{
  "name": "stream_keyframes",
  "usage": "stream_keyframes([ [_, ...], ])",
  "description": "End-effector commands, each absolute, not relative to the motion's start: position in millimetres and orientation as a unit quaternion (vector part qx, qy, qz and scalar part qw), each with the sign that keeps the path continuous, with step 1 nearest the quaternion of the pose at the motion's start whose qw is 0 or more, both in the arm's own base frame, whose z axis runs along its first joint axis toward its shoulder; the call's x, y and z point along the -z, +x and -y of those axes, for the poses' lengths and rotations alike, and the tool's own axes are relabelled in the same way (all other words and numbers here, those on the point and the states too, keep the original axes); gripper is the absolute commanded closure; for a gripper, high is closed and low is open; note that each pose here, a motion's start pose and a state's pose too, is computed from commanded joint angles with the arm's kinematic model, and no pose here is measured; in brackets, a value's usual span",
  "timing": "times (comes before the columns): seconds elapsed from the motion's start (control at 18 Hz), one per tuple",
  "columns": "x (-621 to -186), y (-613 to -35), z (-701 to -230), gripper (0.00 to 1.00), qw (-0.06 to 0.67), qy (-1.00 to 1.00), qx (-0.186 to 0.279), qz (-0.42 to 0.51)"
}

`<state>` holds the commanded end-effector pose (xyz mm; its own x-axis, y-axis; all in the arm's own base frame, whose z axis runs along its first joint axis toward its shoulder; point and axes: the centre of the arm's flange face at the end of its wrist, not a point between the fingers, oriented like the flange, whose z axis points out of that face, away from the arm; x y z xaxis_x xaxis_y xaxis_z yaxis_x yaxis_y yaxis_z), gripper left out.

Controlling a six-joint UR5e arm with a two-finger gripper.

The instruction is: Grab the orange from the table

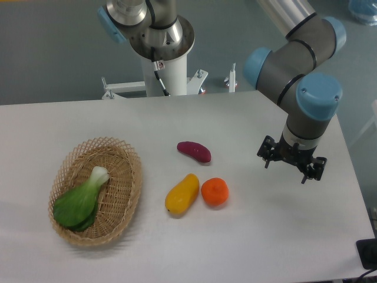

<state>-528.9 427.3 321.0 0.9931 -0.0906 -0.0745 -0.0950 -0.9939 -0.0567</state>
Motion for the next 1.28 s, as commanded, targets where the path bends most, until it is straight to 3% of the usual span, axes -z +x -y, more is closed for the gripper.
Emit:
stream_keyframes([
  [0.72, -319, -483, -463, 0.0, 0.031, -0.999, -0.027, -0.024],
  [1.28, -290, -437, -467, 0.0, 0.017, -0.999, 0.006, -0.028],
])
